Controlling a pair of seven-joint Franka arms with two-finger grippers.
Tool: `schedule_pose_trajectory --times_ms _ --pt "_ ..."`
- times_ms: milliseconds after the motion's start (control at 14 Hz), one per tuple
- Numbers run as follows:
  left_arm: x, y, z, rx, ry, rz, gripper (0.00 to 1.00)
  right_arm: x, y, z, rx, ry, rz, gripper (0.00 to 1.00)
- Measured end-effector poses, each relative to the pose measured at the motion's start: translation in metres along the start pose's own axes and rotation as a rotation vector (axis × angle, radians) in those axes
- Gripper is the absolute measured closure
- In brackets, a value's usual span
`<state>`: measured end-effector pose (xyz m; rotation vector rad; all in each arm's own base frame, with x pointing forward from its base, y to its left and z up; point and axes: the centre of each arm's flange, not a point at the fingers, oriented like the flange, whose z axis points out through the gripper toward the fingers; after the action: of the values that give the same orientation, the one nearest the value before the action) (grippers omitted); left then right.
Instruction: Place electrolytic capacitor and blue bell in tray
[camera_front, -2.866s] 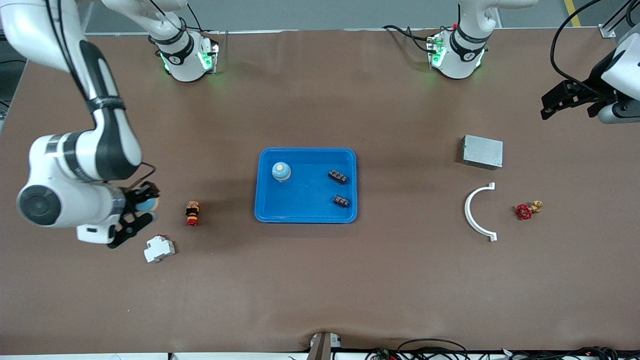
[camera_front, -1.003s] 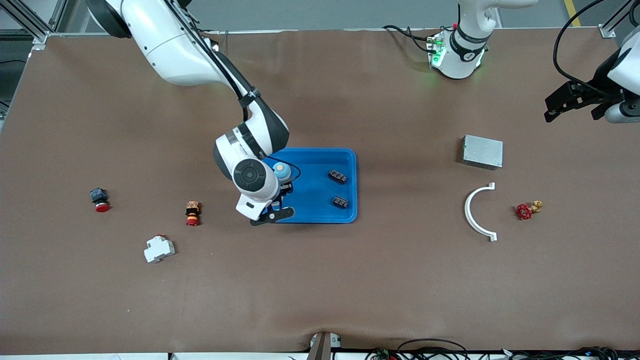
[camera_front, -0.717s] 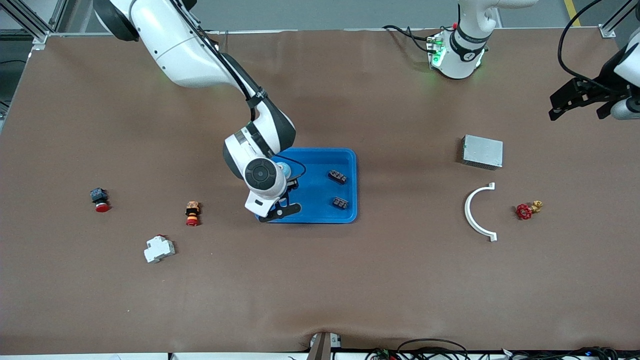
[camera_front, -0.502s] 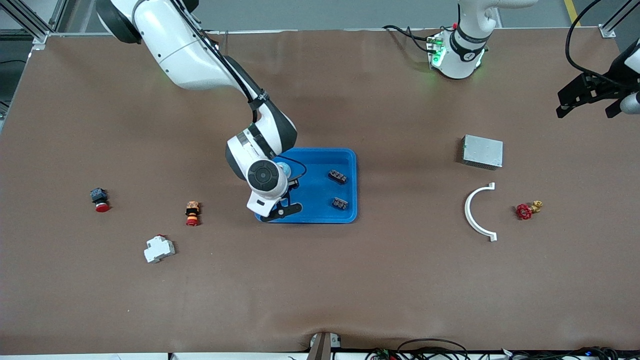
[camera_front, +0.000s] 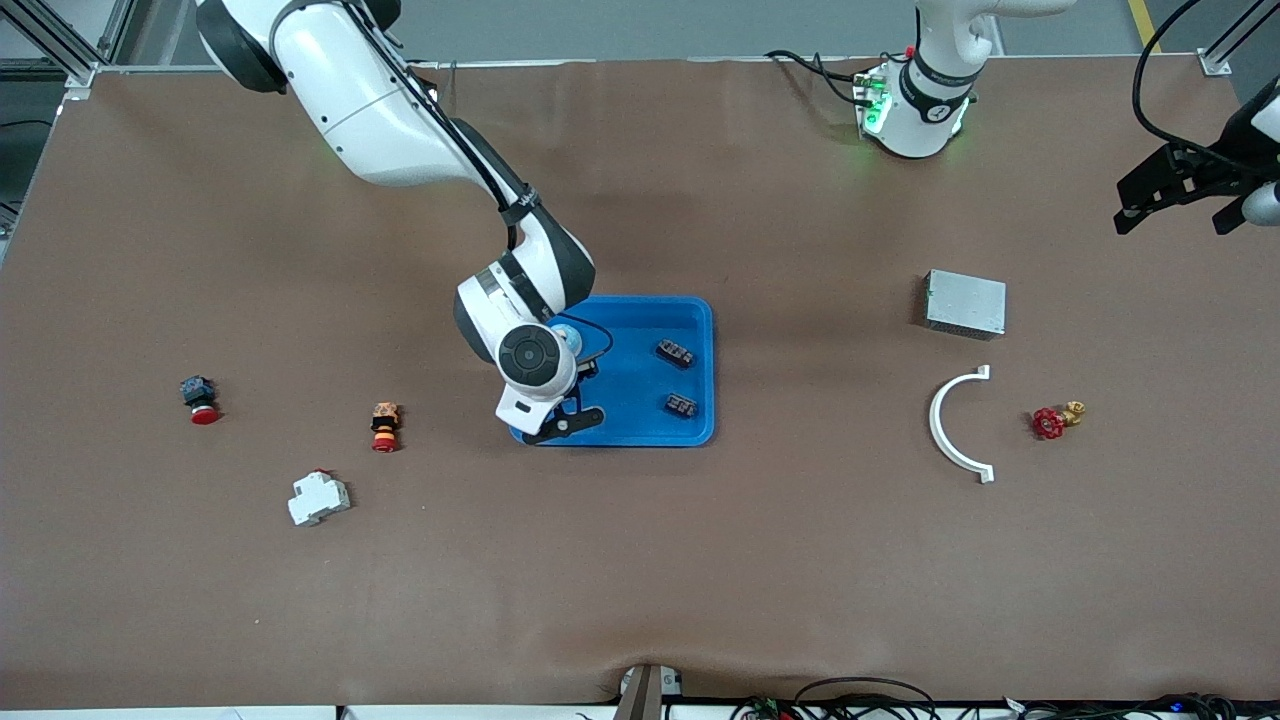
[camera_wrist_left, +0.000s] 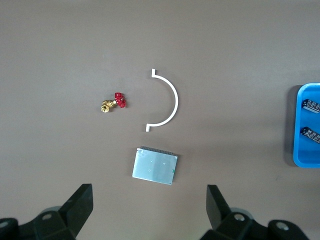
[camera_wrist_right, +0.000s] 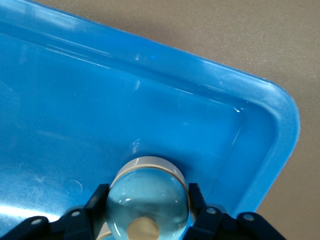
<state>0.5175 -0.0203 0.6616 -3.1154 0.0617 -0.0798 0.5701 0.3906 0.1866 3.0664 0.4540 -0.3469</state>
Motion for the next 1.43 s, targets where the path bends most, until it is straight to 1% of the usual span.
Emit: schedule_pose_trajectory --times_ms 72,143,215,287,430,645,931,1075,1290,1433 --pt "0.0 0.0 -0.003 0.0 0.005 0.0 0.0 0.0 0.0 0.0 0.0 0.0 0.0 0.18" --pt "0.0 0.0 -0.007 0.0 0.014 0.0 0.0 0.0 0.0 0.0 0.0 0.0 0.0 0.07" --pt "0.0 -0.001 -0.011 0.0 0.023 -0.001 0.0 0.0 0.0 -0.001 -0.001 -0.002 0.0 0.01" --pt "0.0 -0.002 -0.015 0.0 0.031 -0.002 0.0 -0.001 0.0 -0.002 -0.003 -0.009 0.0 0.0" --pt "0.0 -0.005 -0.018 -0.001 0.038 0.002 0.0 -0.007 0.0 -0.022 -0.015 -0.046 -0.002 0.0" --pt "0.0 -0.008 -0.017 -0.002 0.035 0.03 0.0 -0.03 0.006 -0.098 -0.037 -0.083 0.0 0.0" --pt "0.01 -0.004 -0.001 -0.011 0.015 0.058 0.0 -0.072 0.043 -0.196 -0.053 -0.117 0.042 0.0" --pt "0.014 -0.001 0.005 -0.012 0.007 0.063 0.0 -0.089 0.077 -0.236 -0.047 -0.113 0.088 0.0" --pt "0.015 -0.004 0.006 -0.012 0.008 0.058 0.0 -0.115 0.156 -0.289 -0.022 -0.112 0.201 0.0" --pt "0.015 -0.006 0.006 -0.011 0.011 0.052 0.0 -0.135 0.212 -0.319 -0.007 -0.092 0.253 0.0"
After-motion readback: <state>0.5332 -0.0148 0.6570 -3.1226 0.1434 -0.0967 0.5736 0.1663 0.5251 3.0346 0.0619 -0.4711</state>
